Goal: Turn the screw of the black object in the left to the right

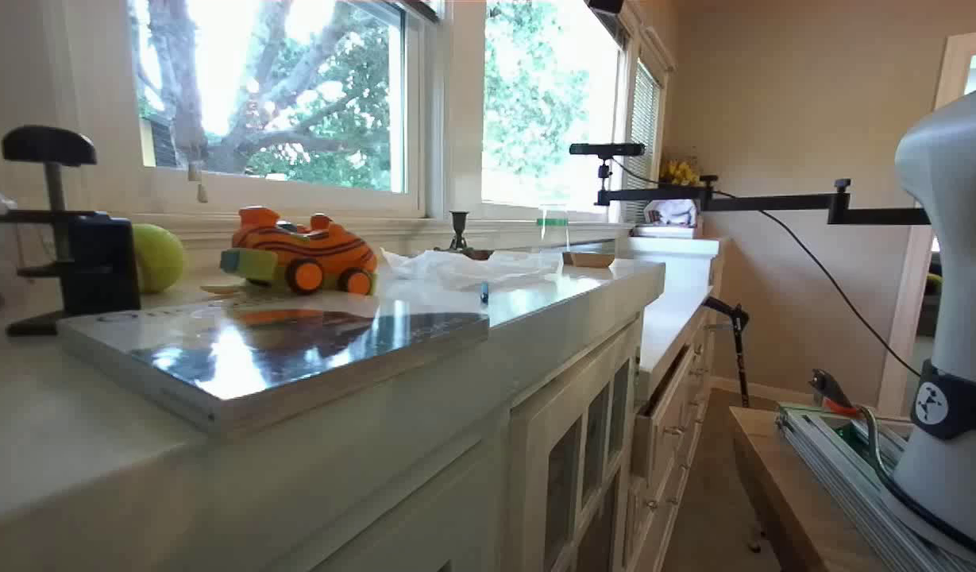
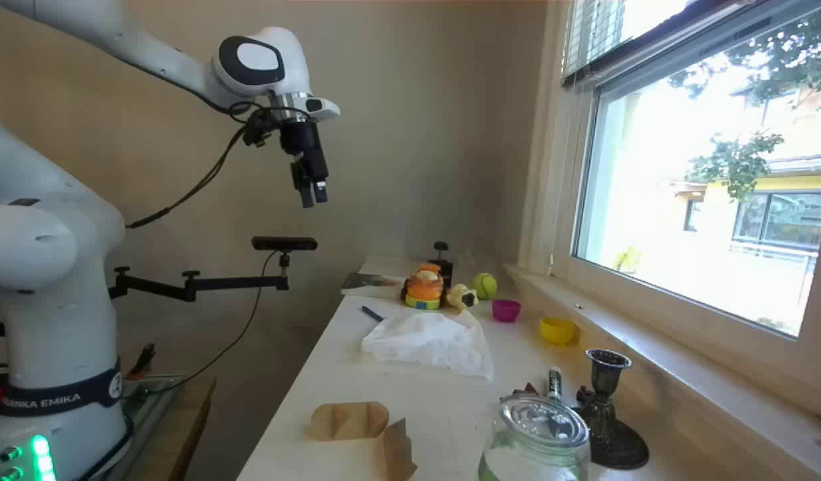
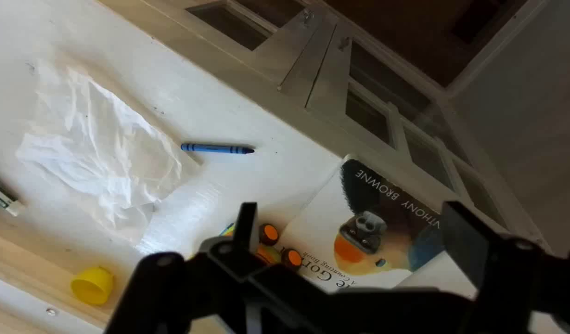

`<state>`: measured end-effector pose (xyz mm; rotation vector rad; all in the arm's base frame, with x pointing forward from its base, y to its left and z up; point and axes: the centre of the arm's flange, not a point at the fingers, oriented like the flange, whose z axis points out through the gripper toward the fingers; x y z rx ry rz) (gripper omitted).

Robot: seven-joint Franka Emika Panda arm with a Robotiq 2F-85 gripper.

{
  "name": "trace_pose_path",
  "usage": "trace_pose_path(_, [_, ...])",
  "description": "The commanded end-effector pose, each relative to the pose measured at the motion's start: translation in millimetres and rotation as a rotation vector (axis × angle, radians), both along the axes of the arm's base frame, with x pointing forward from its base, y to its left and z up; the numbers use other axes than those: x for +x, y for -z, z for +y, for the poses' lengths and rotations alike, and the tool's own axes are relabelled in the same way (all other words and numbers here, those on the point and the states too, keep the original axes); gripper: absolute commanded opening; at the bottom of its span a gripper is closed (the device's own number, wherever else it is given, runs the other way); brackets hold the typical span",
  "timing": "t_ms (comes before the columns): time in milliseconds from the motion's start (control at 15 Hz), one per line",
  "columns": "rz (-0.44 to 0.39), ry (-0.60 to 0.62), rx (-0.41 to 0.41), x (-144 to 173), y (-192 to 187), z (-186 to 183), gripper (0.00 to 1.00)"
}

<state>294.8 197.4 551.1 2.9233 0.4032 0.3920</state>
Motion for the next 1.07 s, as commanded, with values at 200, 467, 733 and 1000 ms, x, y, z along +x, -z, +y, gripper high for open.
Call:
trace_pose_path(200, [-0.001,0.0,0.001,0,-1,0,1.0])
trace_pose_path(467, [-0.05,-0.023,-0.008,12,2,-6,1.0])
trace_pose_path(733, [-0.141,-0.072,0.005,40,-1,-7,1.0])
trace_pose_path(1000, [-0.22,-0.144,0.026,64,0,-1,1.0])
